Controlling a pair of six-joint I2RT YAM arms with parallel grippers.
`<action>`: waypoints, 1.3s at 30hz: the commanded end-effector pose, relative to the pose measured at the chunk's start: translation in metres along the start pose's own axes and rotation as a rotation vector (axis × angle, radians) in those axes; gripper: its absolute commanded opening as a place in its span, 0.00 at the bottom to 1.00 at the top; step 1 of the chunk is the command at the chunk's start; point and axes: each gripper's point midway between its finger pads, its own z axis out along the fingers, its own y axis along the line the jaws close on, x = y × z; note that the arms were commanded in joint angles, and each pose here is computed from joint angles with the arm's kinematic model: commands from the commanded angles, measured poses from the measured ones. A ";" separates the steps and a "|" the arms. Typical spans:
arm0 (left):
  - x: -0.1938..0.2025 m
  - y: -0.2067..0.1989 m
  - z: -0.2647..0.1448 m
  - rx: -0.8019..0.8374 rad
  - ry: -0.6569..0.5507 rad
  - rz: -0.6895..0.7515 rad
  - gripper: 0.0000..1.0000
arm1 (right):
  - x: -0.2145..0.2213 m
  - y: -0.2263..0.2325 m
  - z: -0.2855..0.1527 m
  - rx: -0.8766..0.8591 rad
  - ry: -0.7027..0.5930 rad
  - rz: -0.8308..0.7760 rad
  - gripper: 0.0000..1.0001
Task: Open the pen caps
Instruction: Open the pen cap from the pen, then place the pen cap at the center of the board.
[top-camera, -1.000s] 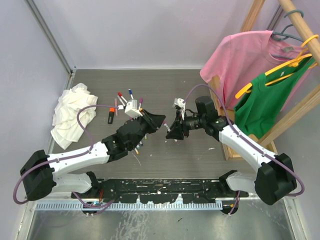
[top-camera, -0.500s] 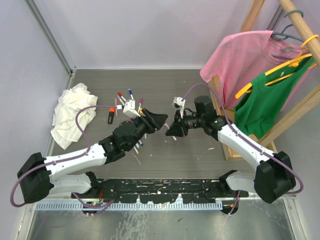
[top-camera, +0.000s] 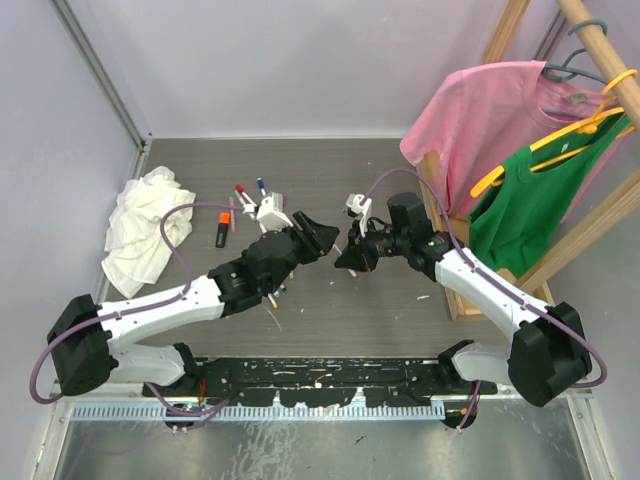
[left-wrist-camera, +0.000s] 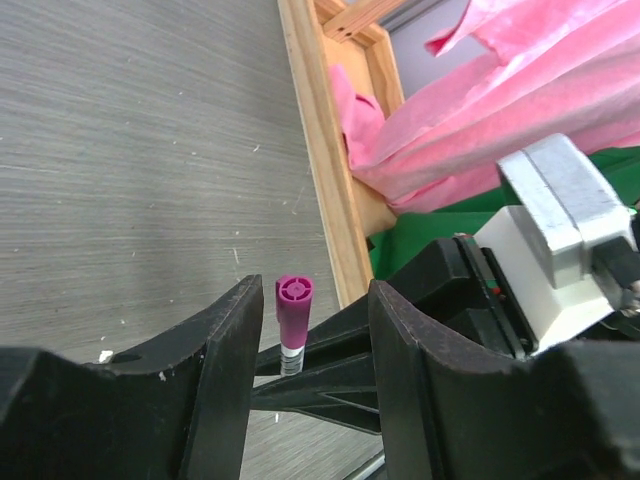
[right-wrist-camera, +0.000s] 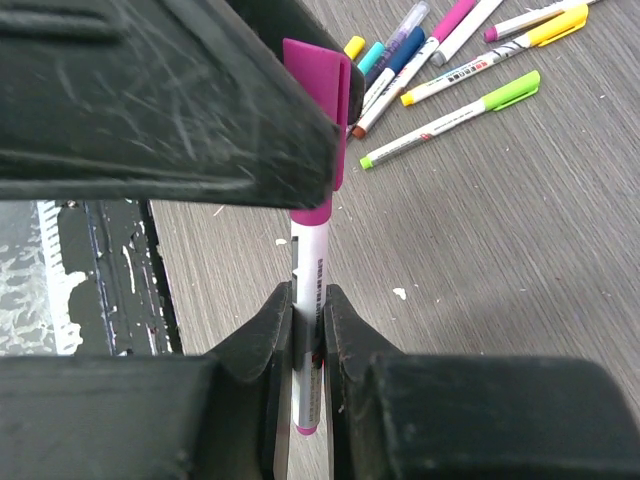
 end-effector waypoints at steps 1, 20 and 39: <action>-0.009 -0.011 0.003 -0.007 -0.024 -0.002 0.47 | -0.026 0.002 -0.004 0.011 -0.050 -0.086 0.01; -0.118 -0.012 0.009 0.029 -0.277 0.020 0.00 | -0.017 0.005 0.000 -0.018 -0.012 -0.069 0.01; -0.160 0.019 0.052 0.055 -0.219 0.006 0.00 | -0.011 -0.069 -0.013 0.323 0.008 -0.032 0.01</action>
